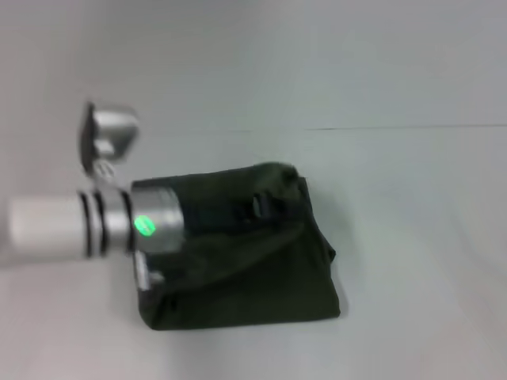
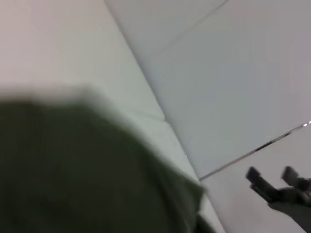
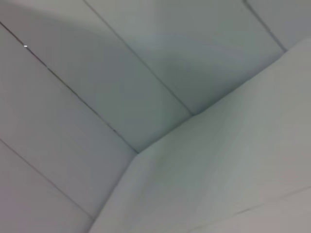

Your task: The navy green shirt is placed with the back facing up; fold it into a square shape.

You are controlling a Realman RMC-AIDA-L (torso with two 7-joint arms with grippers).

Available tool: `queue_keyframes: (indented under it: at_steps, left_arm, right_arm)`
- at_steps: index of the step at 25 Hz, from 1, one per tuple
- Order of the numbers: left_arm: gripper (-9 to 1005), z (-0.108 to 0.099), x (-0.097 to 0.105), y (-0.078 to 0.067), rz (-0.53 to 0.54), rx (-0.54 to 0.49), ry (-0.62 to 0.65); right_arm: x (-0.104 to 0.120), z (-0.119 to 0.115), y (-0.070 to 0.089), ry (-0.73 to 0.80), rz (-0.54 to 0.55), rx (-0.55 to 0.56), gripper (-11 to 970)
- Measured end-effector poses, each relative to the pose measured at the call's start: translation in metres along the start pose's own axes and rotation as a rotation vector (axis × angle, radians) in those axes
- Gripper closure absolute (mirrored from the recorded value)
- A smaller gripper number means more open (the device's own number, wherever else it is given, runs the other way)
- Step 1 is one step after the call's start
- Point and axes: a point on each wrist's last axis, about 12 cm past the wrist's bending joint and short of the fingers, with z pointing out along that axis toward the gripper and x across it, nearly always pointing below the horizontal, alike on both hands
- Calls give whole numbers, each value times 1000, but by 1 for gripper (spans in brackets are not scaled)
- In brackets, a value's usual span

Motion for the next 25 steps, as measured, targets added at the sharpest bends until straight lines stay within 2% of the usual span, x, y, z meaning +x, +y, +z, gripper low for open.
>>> queue_keyframes:
  at_steps: [4,9,12,14,16,17,18,20,23,24,25]
  left_arm:
    - [943,30,36,9,-67,55,-69]
    - [791,40,56,5,-98,123,-91]
    - [676,39,57,-3,-106,198,-92]
    - [591,34,54,-12,-103,288,-105]
    - [524,22,48,-17,-85,365,-137]
    - [500,6,40,-16,-48,391,-190]
    - [476,6,40,-16,-48,391,-190]
    - [428,-13,29,-7,-10,340,-256]
    - [355,-39,17,15,8,186,-346]
    - [331,-52,12,26,10,104,-382]
    - [307,-54,11,29,10,88,-387]
  right_arm:
    - [-4,-13,-5,1,-22,30,139]
    - [-10,-12,-5,4,-43,43,139]
    - [-14,-6,-5,11,-51,49,139]
    - [-16,0,-3,19,-54,49,139]
    - [-20,8,-1,34,-51,47,139]
    - [-21,13,0,48,-49,50,139]
    - [-22,17,1,63,-42,52,139]
    - [-24,26,4,99,-30,51,139]
    - [-27,39,10,156,-8,47,139]
    - [-27,44,12,173,-2,41,139]
    - [-27,48,15,187,7,33,139]
